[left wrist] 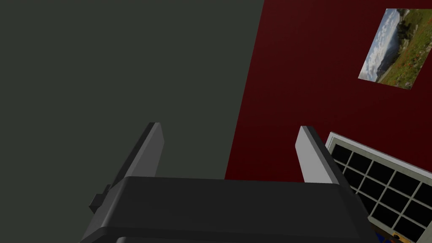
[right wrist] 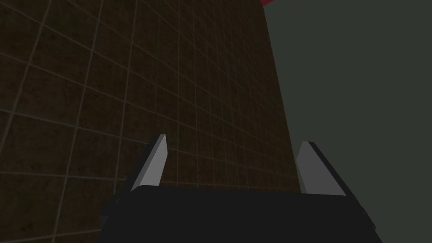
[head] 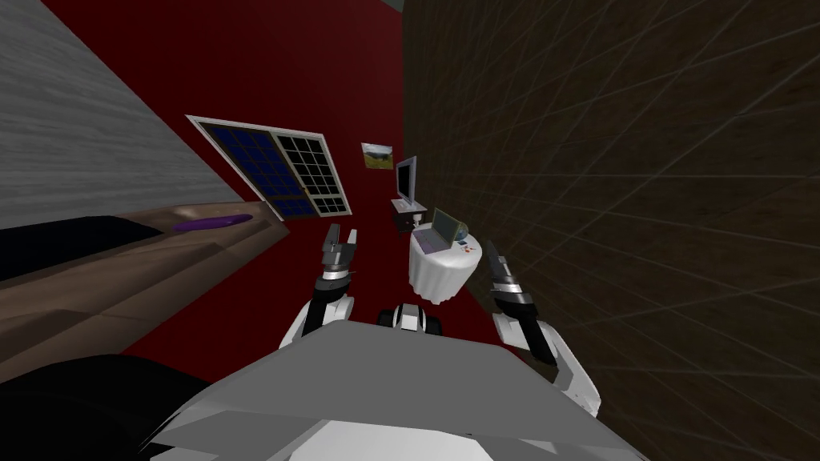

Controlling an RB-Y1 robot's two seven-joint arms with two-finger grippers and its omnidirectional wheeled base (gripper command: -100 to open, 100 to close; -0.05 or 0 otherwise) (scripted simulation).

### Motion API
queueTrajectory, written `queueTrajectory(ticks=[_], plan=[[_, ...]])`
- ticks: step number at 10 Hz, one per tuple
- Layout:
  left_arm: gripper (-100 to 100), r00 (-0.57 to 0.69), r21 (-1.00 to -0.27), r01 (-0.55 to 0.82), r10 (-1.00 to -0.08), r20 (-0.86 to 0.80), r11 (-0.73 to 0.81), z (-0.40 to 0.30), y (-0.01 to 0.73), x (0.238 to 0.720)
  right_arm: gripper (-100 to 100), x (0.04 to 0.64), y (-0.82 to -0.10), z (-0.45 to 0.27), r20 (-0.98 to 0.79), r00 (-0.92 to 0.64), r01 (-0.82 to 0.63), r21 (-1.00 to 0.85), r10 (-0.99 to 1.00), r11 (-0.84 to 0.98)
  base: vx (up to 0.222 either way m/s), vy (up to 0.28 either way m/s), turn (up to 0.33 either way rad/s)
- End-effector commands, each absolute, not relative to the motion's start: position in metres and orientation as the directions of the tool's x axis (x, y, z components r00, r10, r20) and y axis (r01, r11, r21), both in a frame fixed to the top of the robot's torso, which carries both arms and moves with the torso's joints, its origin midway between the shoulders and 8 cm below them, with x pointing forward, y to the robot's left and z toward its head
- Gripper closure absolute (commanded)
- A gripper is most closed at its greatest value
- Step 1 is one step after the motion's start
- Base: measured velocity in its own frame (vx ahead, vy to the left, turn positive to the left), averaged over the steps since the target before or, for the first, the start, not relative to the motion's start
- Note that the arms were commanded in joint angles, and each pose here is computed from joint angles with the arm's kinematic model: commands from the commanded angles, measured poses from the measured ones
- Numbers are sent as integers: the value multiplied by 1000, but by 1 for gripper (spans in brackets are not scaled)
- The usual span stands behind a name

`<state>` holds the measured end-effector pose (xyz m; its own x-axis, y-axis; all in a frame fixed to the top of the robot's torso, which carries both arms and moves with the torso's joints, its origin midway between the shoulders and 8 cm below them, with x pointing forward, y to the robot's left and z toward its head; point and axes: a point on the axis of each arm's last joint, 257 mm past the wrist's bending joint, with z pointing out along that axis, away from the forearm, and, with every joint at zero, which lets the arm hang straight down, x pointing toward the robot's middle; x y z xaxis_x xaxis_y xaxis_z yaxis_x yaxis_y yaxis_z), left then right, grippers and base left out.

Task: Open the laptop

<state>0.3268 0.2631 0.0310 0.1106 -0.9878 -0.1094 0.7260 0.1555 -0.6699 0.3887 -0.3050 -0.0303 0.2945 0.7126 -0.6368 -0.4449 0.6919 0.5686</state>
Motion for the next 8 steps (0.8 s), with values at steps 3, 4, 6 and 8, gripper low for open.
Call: queueTrajectory(ticks=[3,4,6,8], plan=[[0,111,-670,726,-988,-109,155,31,263,327,-100,402,-331,-58,-830,312,-322,366,463,873,-14,9,111],[0,111,-670,726,-988,-109,156,31,263,327,-100,406,-340,-66,-869,310,-288,300,385,909,-10,8,73],[0,111,-670,726,-988,-109,155,31,263,327,-100,413,-361,-79,-926,298,-224,167,230,960,-16,9,195],[0,111,-670,726,-988,-109,156,31,263,327,-100,420,-385,-91,-959,274,-163,22,67,986,-16,6,171]])
